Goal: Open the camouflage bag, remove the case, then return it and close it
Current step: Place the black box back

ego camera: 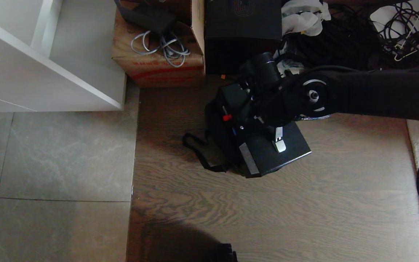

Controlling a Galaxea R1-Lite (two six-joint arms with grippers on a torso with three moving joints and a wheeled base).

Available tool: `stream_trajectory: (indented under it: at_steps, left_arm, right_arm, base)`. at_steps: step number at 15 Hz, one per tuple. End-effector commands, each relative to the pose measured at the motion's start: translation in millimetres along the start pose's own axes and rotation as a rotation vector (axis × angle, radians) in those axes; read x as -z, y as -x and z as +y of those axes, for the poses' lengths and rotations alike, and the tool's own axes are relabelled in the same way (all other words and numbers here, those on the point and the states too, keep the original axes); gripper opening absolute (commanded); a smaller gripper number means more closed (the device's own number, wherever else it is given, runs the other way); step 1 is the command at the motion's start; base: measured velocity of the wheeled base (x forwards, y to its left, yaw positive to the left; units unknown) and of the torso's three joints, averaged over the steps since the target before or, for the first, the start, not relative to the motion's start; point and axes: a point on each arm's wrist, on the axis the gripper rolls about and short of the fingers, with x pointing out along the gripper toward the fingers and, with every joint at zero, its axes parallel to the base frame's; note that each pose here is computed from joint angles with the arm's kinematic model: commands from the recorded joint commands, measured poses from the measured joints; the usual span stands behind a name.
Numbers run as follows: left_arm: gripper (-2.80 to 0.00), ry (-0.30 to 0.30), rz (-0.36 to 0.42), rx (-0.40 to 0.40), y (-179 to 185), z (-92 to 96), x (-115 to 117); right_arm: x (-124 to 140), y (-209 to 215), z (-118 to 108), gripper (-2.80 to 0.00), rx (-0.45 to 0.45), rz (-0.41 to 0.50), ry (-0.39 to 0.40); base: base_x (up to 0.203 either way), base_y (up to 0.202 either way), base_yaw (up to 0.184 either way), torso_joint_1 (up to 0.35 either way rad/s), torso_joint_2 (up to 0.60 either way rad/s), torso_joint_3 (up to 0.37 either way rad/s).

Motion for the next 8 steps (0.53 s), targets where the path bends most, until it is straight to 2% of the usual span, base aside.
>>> stream_trajectory:
  at_steps: [1,4,8]
  left_arm:
    - [-2.80,0.000,0.002,0.000,-0.1,0.0,0.1]
    - [-2.80,0.000,0.002,0.000,-0.1,0.0,0.1]
    - [-2.80,0.000,0.002,0.000,-0.1,0.0,0.1]
  right_arm:
    - [-3.3,8.2,-10.2,-2.80,0.002,-0.013,-0.014]
    - [-0.9,9.9,-11.9,-2.80,0.000,-0.003,-0.002]
    - [-5.5,6.6,-8.4,-2.80,0.006,-0.021,-0.028]
  base:
    - [0.000,0.000,0.000,0.000,0.00,0.000]
    - [0.000,0.000,0.000,0.000,0.00,0.000]
    - [0.000,0.000,0.000,0.000,0.00,0.000]
